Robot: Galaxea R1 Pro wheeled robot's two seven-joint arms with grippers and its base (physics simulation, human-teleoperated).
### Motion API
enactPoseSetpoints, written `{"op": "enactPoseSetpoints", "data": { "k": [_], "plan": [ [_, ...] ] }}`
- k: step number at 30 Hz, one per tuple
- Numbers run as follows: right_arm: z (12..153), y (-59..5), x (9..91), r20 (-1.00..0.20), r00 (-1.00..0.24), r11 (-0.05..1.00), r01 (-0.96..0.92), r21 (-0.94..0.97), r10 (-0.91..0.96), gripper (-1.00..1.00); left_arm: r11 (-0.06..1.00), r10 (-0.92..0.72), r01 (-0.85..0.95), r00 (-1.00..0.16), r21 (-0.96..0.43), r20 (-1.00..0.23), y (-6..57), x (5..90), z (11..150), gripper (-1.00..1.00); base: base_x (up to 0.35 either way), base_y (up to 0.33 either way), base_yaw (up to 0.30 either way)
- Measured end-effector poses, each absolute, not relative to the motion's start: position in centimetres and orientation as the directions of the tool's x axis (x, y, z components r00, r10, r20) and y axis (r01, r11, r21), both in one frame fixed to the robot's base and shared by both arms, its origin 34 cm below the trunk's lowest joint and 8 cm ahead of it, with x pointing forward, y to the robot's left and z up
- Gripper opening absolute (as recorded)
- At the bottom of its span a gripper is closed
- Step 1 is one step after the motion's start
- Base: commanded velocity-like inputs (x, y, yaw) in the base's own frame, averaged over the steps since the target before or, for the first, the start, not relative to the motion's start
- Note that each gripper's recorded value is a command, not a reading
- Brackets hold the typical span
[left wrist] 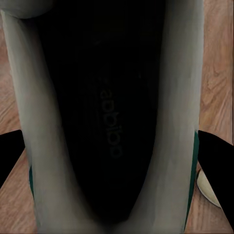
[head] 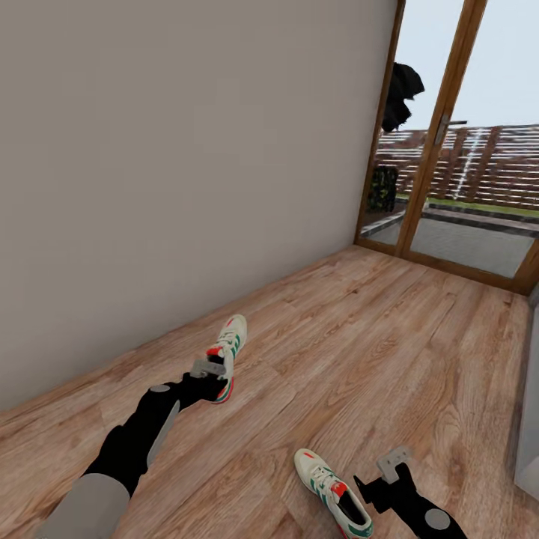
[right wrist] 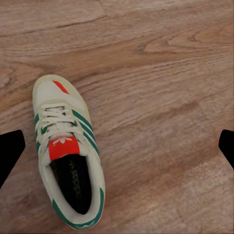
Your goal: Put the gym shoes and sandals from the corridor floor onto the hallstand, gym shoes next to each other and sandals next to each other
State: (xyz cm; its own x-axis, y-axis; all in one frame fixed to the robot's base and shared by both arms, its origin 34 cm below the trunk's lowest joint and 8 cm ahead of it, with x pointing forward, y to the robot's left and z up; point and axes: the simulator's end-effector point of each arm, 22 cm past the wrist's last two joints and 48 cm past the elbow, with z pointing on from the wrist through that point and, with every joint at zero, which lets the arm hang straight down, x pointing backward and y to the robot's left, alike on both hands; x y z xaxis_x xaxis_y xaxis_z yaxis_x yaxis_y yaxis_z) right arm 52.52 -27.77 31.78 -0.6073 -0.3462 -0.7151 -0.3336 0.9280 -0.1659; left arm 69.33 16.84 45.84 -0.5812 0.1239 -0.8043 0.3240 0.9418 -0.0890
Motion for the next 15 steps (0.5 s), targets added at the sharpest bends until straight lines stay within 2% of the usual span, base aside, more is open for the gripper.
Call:
{"op": "enactPoseSetpoints", "data": {
  "k": [15],
  "plan": [
    [31.7,-27.32,52.58,-0.707,-0.607,0.92,-0.355,-0.167,-0.362,1.0,0.927,0.179,0.37,-0.572,-0.057,-0.8,15.89,69.04,46.14,-1.0,0.0,0.0,0.0]
  ]
}}
